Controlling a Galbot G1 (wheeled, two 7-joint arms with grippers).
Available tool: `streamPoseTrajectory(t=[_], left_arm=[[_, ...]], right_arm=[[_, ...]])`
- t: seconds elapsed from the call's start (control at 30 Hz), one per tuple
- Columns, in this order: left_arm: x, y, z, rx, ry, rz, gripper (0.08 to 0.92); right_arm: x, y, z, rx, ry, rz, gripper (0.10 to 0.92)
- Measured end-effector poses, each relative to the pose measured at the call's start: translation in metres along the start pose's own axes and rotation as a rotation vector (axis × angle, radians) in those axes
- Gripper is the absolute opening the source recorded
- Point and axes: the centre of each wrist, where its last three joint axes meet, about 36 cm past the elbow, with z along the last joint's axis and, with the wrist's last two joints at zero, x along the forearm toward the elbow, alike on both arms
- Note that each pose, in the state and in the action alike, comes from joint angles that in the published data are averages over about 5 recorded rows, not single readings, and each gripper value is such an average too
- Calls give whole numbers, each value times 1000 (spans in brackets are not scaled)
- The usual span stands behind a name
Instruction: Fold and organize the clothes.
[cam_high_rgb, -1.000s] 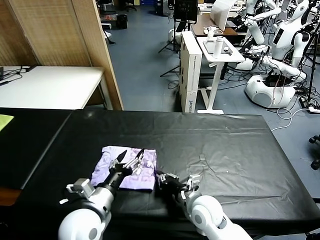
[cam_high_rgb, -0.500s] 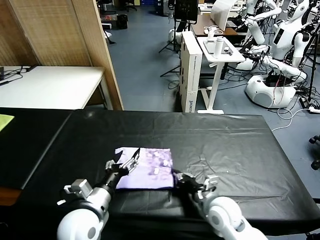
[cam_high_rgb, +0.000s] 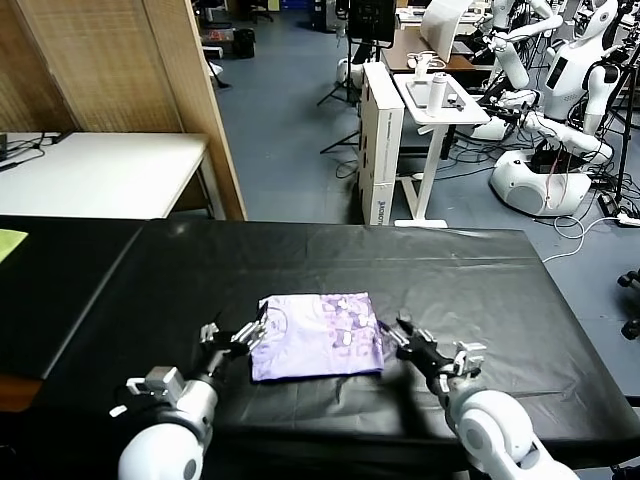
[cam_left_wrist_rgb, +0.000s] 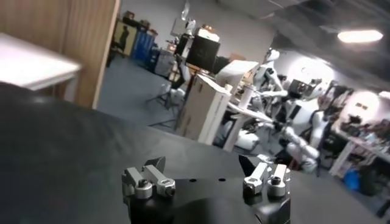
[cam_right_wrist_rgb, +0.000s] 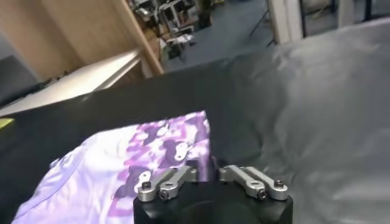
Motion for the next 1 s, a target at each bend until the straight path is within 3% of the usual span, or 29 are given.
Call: streamPoseTrajectory(t=[0.1,0.2,0.3,0.4,1.0], left_arm=[[0,3,6,-9,-12,-2,907],[1,6,12,-19,-46,-11,907],[3,10,18,-40,-75,-24,907],[7,14,19,-59,-74,-30,907],[59,28,10,-134,42,-65,907]], right_arm=[[10,0,-3,45,-55,2,782],[21,-2,-3,91,-109,15,885],[32,-2,-3,115,-144,32,904],[42,-2,-1,112,-154,50,907],[103,9,26,240,-233,215,907]])
